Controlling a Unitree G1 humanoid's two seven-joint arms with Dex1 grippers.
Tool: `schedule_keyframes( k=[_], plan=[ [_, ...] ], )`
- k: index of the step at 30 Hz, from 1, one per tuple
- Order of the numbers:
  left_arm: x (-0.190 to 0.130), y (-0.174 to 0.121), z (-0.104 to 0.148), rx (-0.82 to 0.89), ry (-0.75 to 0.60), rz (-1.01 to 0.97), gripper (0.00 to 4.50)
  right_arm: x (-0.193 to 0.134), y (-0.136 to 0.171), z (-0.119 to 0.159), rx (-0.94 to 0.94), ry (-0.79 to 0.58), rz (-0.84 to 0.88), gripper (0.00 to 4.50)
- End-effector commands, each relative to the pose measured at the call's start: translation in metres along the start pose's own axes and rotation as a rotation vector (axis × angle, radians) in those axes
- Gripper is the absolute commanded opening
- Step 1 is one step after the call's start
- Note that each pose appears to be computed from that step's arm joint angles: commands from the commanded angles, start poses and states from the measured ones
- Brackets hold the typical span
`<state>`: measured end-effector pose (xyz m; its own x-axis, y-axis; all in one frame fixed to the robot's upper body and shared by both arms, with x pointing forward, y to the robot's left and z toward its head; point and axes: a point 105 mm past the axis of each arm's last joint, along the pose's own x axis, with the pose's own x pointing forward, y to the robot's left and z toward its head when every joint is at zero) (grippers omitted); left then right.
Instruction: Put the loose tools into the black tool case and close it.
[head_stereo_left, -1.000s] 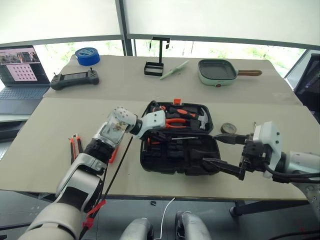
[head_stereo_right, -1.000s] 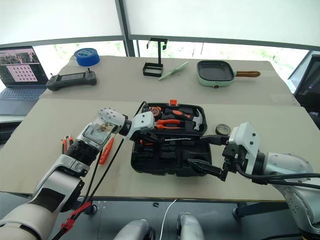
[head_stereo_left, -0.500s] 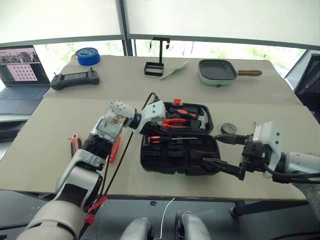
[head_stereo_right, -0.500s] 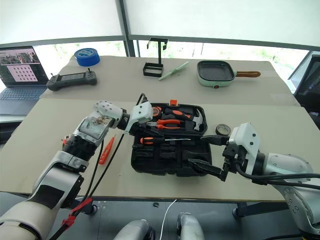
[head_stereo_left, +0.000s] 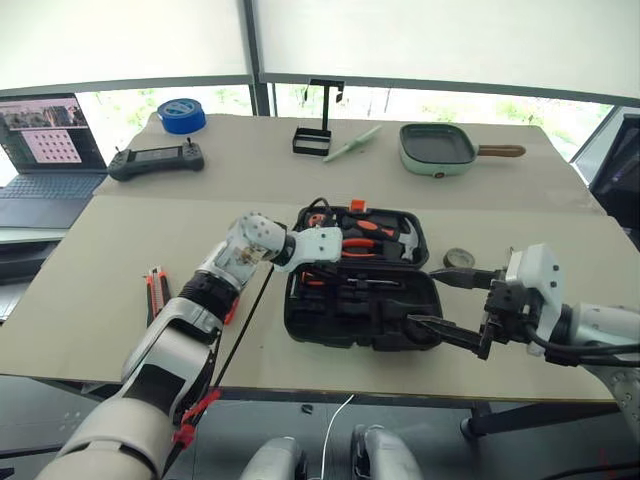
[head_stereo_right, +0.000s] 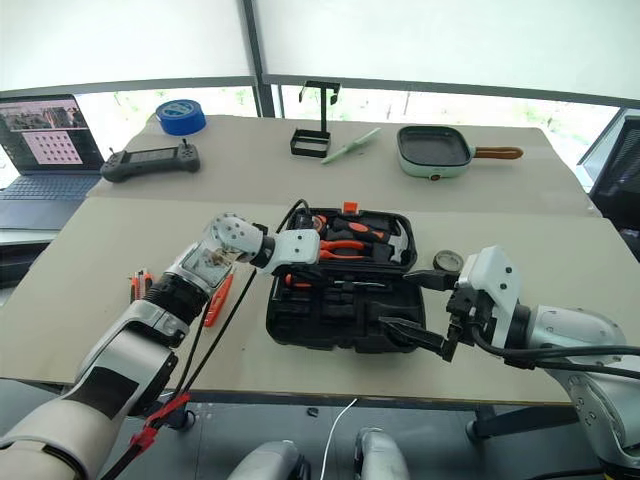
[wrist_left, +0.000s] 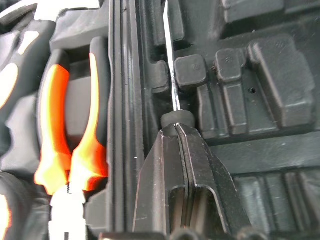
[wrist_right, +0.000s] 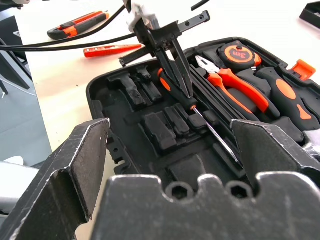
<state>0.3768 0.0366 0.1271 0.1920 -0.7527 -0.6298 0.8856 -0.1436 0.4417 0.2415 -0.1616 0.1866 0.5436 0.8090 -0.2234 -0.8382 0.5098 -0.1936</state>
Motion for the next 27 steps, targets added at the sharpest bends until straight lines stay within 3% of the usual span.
schedule_keyframes(
  k=[1,4,7,11,16,21,27],
  plan=[
    [0.001,0.0,-0.013,-0.06,0.026,0.014,0.04,-0.001,-0.002,0.008,-0.037,-0.033,-0.023,4.5],
    [-0.024,0.017,0.017,-0.171,-0.18,0.056,0.04,-0.007,-0.011,0.002,-0.02,-0.017,-0.092,4.5],
    [-0.068,0.017,0.045,-0.286,-0.428,0.033,0.78,-0.023,-0.024,-0.005,0.017,-0.004,-0.221,4.5],
    [-0.115,0.004,0.068,-0.366,-0.586,0.012,2.38,-0.049,-0.04,-0.014,0.073,0.014,-0.388,4.5],
    [-0.149,-0.016,0.084,-0.379,-0.628,0.027,4.33,-0.089,-0.06,-0.034,0.183,0.051,-0.605,4.5],
    [-0.152,-0.035,0.091,-0.381,-0.622,-0.037,4.47,-0.113,-0.09,-0.07,0.293,0.118,-0.808,4.5],
    [-0.139,-0.047,0.089,-0.367,-0.581,-0.043,4.47,-0.1,-0.109,-0.115,0.378,0.203,-0.826,4.5]
  ],
)
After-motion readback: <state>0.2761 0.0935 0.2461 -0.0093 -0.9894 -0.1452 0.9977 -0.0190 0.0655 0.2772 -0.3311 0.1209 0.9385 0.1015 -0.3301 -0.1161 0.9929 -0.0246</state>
